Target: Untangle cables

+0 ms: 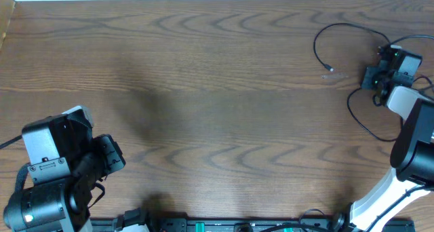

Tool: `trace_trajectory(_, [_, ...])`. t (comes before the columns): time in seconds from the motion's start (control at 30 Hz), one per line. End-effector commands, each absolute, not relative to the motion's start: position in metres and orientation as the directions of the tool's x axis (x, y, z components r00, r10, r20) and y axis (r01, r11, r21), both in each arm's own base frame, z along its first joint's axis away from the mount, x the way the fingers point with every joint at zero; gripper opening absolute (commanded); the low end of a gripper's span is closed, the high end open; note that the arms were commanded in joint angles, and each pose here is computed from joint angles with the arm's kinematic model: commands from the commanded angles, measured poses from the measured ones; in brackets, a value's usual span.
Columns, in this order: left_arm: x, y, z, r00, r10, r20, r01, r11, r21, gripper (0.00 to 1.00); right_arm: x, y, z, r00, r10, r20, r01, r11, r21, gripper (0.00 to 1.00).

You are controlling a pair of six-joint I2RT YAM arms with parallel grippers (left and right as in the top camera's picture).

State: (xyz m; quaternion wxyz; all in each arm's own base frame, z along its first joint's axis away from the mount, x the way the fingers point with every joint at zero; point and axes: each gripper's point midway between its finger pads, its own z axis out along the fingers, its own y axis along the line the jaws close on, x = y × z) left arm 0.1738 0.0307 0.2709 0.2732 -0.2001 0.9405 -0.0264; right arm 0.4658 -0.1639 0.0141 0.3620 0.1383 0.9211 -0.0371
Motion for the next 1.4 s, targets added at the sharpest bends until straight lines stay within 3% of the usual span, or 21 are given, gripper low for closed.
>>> trace_trajectory(0.0, [0.173,0.03,0.269,-0.776,-0.393,-0.494,-0.363,0.918,-0.161,0.2,0.457,-0.184,0.017,-0.636,0.394,-0.664,0.434,0.894,0.115,0.01])
trace_trajectory(0.17, [0.173,0.03,0.269,-0.776,-0.393,-0.493,-0.363,0.918,-0.16,0.2,0.449,-0.223,0.077,-0.457,0.517,-0.724,0.544,0.806,0.233,0.01])
trace_trajectory(0.3, [0.173,0.03,0.269,-0.776,-0.393,-0.493,-0.363,0.918,-0.16,0.2,0.433,-0.266,0.173,-0.231,0.504,-0.832,0.547,0.775,0.318,0.01])
trace_trajectory(0.47, [0.173,0.028,0.269,-0.777,-0.393,-0.492,-0.359,0.918,-0.168,0.19,0.371,-0.326,0.292,0.097,0.406,-0.909,0.595,0.708,0.38,0.01])
trace_trajectory(0.6, [0.174,0.022,0.269,-0.78,-0.393,-0.486,-0.34,0.919,-0.197,0.2,0.323,-0.363,0.324,0.255,0.383,-0.888,0.636,0.625,0.452,0.01])
trace_trajectory(0.63, [0.174,0.021,0.269,-0.781,-0.393,-0.485,-0.338,0.919,-0.202,0.2,0.315,-0.37,0.322,0.293,0.415,-0.861,0.637,0.587,0.5,0.03])
trace_trajectory(0.67, [0.174,0.021,0.269,-0.782,-0.393,-0.484,-0.336,0.919,-0.203,0.2,0.31,-0.375,0.315,0.319,0.46,-0.829,0.633,0.547,0.547,0.2])
trace_trajectory(0.77, [0.174,0.021,0.269,-0.783,-0.393,-0.481,-0.337,0.919,-0.203,0.2,0.312,-0.375,0.287,0.297,0.566,-0.769,0.619,0.499,0.607,0.83])
trace_trajectory(0.8, [0.174,0.021,0.269,-0.783,-0.393,-0.481,-0.337,0.919,-0.203,0.2,0.316,-0.373,0.277,0.273,0.595,-0.756,0.616,0.496,0.612,0.99])
trace_trajectory(0.97, [0.173,0.021,0.269,-0.784,-0.394,-0.481,-0.337,0.919,-0.203,0.2,0.348,-0.348,0.237,0.142,0.708,-0.692,0.554,0.522,0.648,0.99])
trace_trajectory(1.1, [0.173,0.021,0.269,-0.784,-0.393,-0.481,-0.337,0.919,-0.203,0.2,0.374,-0.317,0.235,0.046,0.731,-0.681,0.465,0.588,0.662,0.99])
trace_trajectory(1.27, [0.177,0.022,0.271,-0.785,-0.365,-0.501,-0.312,0.931,-0.19,0.19,0.409,-0.244,0.262,-0.137,0.599,-0.789,0.18,0.798,0.575,0.99])
trace_trajectory(1.37, [0.179,0.022,0.273,-0.777,-0.361,-0.516,-0.307,0.932,-0.19,0.19,0.418,-0.194,0.283,-0.203,0.477,-0.855,-0.014,0.872,0.489,0.99])
